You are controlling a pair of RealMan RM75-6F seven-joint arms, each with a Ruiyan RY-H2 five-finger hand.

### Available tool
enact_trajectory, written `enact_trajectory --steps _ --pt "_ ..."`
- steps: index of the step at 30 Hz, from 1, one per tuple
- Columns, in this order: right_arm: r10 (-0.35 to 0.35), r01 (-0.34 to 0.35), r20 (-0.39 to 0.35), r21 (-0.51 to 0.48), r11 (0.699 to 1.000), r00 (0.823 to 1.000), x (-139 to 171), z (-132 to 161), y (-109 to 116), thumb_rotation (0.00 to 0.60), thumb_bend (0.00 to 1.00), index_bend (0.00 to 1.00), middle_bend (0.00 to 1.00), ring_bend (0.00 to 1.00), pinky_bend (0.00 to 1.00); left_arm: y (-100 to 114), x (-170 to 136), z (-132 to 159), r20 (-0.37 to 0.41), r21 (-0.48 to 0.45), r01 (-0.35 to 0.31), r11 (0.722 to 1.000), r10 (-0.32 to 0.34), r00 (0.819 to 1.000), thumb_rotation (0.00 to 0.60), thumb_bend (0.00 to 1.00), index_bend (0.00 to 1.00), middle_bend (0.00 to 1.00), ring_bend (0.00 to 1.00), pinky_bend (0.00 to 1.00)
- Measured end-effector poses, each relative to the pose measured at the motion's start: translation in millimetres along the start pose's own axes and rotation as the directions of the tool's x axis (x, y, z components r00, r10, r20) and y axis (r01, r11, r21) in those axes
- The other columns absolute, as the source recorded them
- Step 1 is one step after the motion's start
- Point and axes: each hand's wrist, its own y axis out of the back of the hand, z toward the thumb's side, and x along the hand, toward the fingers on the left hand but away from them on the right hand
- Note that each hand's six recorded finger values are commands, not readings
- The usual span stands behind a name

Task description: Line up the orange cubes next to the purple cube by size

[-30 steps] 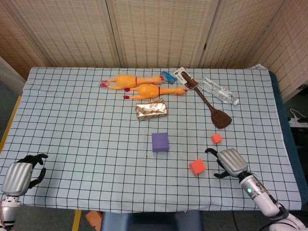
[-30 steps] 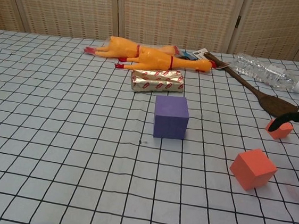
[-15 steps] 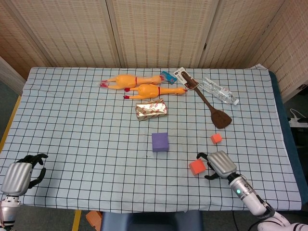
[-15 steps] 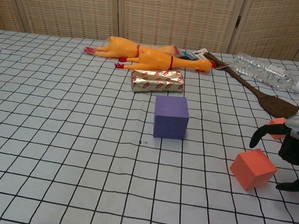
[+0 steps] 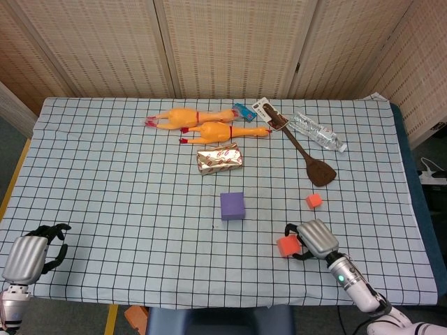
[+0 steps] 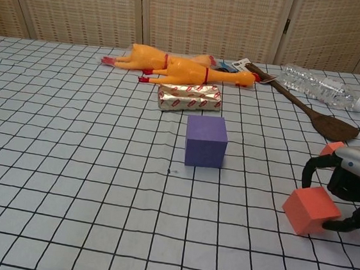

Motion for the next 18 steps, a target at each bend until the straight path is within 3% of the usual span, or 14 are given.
enact_trajectory --steps 6,18 --pt "-0.066 0.066 0.023 0.002 0.998 0.998 -1 -3 8 0.6 0.09 0.67 0.94 0.92 0.9 -3 0 2 0.009 0.007 0.013 1.0 -0.013 1.0 0.6 0.45 0.36 0.49 0.38 0.55" --pt "-0.193 0.2 0.084 -0.093 0.975 0.978 -26 5 28 0.6 0.14 0.67 0.94 0.92 0.9 -8 1 3 0.014 0.011 0.04 0.999 -0.04 0.999 0.6 0.45 0.36 0.49 0.38 0.55"
